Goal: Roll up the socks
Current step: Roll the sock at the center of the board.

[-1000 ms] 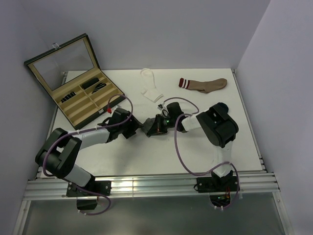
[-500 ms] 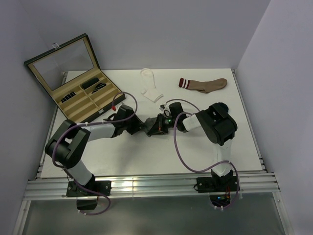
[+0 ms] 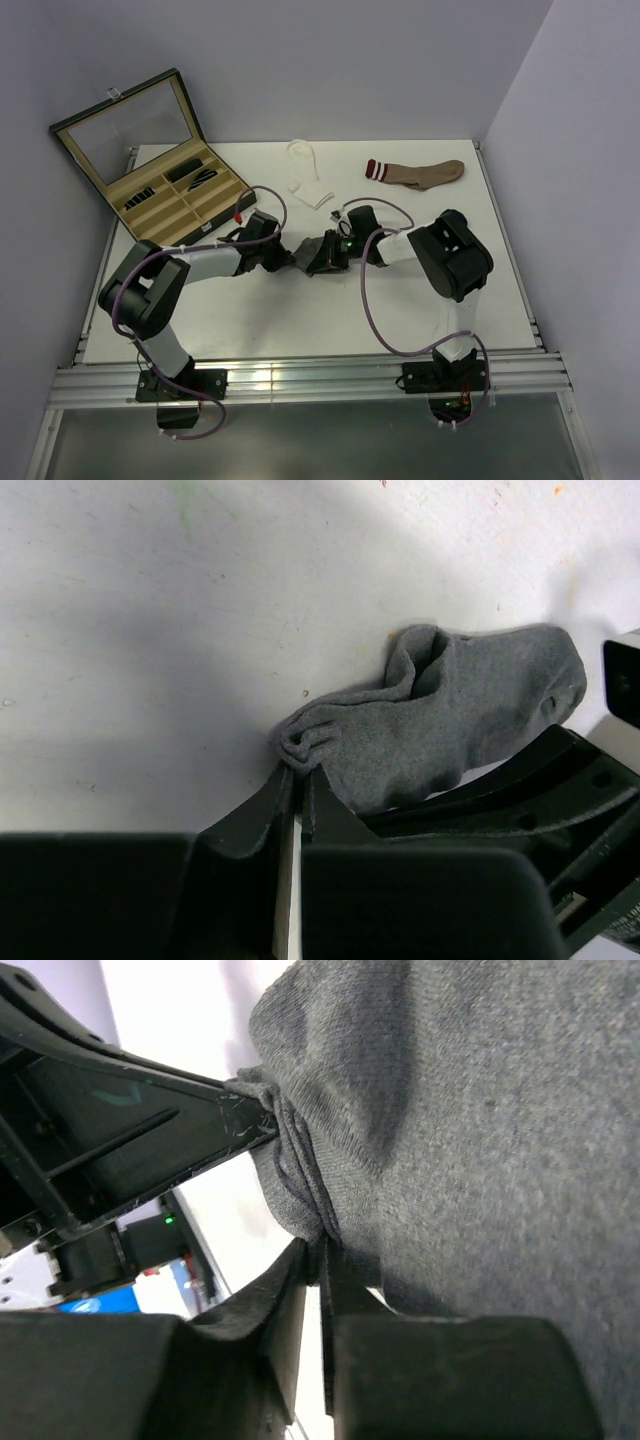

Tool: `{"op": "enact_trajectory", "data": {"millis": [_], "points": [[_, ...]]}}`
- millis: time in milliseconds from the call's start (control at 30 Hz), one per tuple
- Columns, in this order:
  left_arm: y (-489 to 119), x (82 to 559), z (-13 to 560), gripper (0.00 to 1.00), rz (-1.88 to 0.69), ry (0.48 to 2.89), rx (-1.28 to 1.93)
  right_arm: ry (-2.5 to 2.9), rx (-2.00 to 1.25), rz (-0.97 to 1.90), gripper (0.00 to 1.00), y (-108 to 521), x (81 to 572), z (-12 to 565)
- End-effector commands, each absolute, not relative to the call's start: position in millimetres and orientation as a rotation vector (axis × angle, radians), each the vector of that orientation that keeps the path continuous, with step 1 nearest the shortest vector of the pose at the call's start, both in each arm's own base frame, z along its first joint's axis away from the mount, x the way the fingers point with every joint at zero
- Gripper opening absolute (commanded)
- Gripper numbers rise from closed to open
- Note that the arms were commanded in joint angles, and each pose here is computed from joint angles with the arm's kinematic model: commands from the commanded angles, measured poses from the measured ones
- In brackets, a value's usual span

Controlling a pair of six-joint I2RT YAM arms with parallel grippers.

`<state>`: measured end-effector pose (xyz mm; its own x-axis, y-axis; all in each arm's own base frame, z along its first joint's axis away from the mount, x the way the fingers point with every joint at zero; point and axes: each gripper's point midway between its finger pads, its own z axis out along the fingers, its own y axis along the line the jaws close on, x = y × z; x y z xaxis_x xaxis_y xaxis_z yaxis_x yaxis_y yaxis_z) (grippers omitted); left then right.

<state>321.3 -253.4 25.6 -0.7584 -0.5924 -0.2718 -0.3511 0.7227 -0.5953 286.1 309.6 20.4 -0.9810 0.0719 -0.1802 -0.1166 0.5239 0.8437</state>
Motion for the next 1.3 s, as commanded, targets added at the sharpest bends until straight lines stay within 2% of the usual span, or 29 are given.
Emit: {"op": "enact_trajectory", "data": {"millis": [0, 33, 100, 200, 300, 567, 1267], "points": [[-248.6, 325.3, 26.6, 0.00, -0.638, 2.486, -0.679, 2.579, -0.088, 1.265, 0.18, 301.6, 291.4, 21.8], [-248.4, 325.1, 28.4, 0.00, -0.628, 2.490, -0.667, 2.548, -0.131, 1.247, 0.24, 302.3, 291.7, 30.4], [-246.1, 325.7, 31.3, 0.00, -0.601, 2.488, -0.654, 2.536, -0.187, 1.167, 0.28, 302.2, 290.3, 36.4], [-243.8, 327.5, 37.1, 0.00, -0.555, 2.499, -0.618, 2.477, -0.233, 0.938, 0.40, 295.3, 299.2, 48.7], [-239.5, 324.2, 34.5, 0.00, -0.504, 2.533, -0.606, 2.373, -0.348, 0.805, 0.46, 300.0, 297.0, 67.1], [-239.5, 323.3, 27.9, 0.00, -0.456, 2.585, -0.577, 2.116, -0.579, 0.511, 0.46, 316.6, 292.8, 87.6], [-244.0, 322.7, 25.4, 0.00, -0.474, 2.604, -0.572, 2.013, -0.801, 0.377, 0.45, 356.9, 282.4, 57.0]]}}
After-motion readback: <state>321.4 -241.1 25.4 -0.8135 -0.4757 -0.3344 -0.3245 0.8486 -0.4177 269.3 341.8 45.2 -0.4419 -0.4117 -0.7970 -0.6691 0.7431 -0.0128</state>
